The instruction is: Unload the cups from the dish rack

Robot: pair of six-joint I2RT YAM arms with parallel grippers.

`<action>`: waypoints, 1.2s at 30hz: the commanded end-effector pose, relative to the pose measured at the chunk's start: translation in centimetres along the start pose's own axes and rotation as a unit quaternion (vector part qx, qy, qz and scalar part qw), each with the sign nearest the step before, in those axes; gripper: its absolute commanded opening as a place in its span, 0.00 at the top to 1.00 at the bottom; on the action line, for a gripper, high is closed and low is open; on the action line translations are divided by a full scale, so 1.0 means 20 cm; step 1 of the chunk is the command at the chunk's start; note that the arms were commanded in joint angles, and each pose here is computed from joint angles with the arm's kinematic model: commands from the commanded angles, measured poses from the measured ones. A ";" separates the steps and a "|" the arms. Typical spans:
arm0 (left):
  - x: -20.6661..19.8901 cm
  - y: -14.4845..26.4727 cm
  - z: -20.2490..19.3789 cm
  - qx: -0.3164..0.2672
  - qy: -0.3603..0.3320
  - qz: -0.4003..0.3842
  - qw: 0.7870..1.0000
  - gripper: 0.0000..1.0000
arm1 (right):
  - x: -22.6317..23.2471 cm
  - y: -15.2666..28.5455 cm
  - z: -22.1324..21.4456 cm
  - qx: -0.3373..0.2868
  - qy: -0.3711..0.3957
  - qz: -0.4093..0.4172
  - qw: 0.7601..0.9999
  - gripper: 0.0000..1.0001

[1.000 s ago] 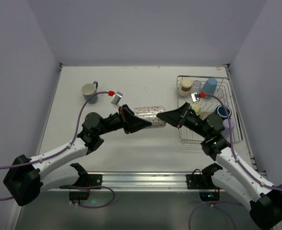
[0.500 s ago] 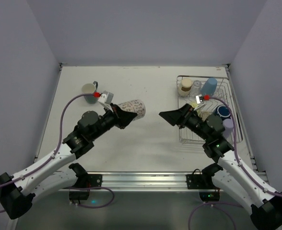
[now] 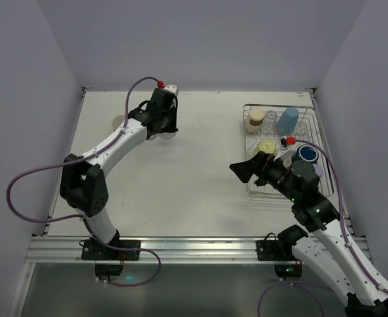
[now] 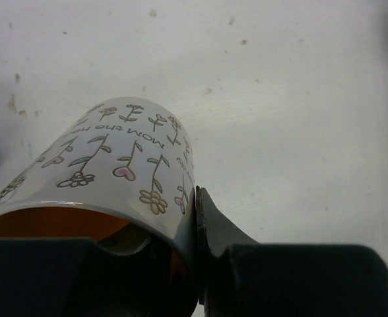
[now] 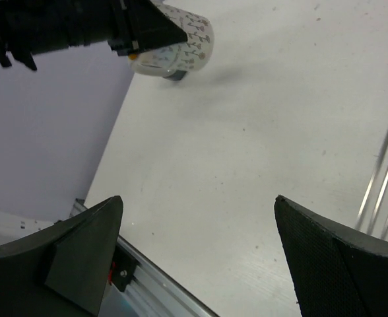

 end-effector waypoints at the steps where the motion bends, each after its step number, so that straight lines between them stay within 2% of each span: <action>1: 0.06 -0.07 0.22 -0.016 -0.026 0.023 0.999 1.00 | -0.04 0.08 -0.01 0.008 0.036 -0.034 0.999 0.01; 8: 0.21 -0.35 0.25 0.042 -0.025 0.065 0.997 1.00 | -0.07 0.12 -0.05 0.004 0.042 -0.036 0.998 0.01; 13: 0.28 -0.48 0.19 0.079 -0.025 0.086 0.993 1.00 | -0.14 0.14 -0.06 0.007 0.054 -0.077 0.996 0.01; 15: 0.31 -0.52 0.18 0.083 -0.021 0.089 0.992 0.93 | -0.16 0.15 -0.05 0.011 0.058 -0.094 0.994 0.01; 16: 0.32 -0.53 0.18 0.083 -0.020 0.091 0.992 0.85 | -0.17 0.15 -0.05 0.012 0.061 -0.102 0.993 0.01; 18: 0.35 -0.55 0.18 0.082 -0.020 0.108 0.991 0.80 | -0.20 0.15 -0.03 0.009 0.062 -0.128 0.990 0.01; 21: 0.39 -0.56 0.19 0.079 -0.020 0.119 0.990 0.67 | -0.24 0.15 -0.01 0.006 0.063 -0.158 0.985 0.01; 22: 0.39 -0.55 0.19 0.079 -0.021 0.119 0.989 0.57 | -0.25 0.15 0.00 0.005 0.066 -0.169 0.983 0.01; 24: 0.38 -0.52 0.21 0.071 -0.020 0.115 0.991 0.45 | -0.30 0.16 0.05 -0.006 0.071 -0.211 0.975 0.01; 25: 0.37 -0.50 0.23 0.064 -0.019 0.109 0.992 0.34 | -0.34 0.15 0.05 0.000 0.075 -0.238 0.968 0.01; 27: 0.32 -0.42 0.30 0.039 -0.013 0.091 0.995 0.25 | -0.39 0.16 0.11 -0.012 0.085 -0.289 0.953 0.01; 28: 0.31 -0.38 0.33 0.029 -0.010 0.084 0.996 0.17 | -0.43 0.14 0.11 0.001 0.092 -0.311 0.946 0.01; 31: 0.23 -0.22 0.45 -0.012 0.001 0.050 0.999 0.06 | -0.51 0.11 0.16 0.012 0.103 -0.360 0.927 0.01; 35: 0.07 0.04 0.55 -0.068 0.018 -0.029 0.997 0.02 | -0.62 0.03 0.19 0.056 0.112 -0.392 0.912 0.01; 36: 0.05 0.16 0.53 -0.079 0.019 -0.048 0.996 0.02 | -0.63 0.01 0.21 0.060 0.114 -0.397 0.909 0.01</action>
Point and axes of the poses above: each gripper's point midway between its finger pads, its own y axis back along the fingers, its own x axis along the line the jaws close on, z = x × y, the point moved 3 cm from there along y, back along the fingers, and after that the axes turned 9 degrees about y, right-handed, at the moved point
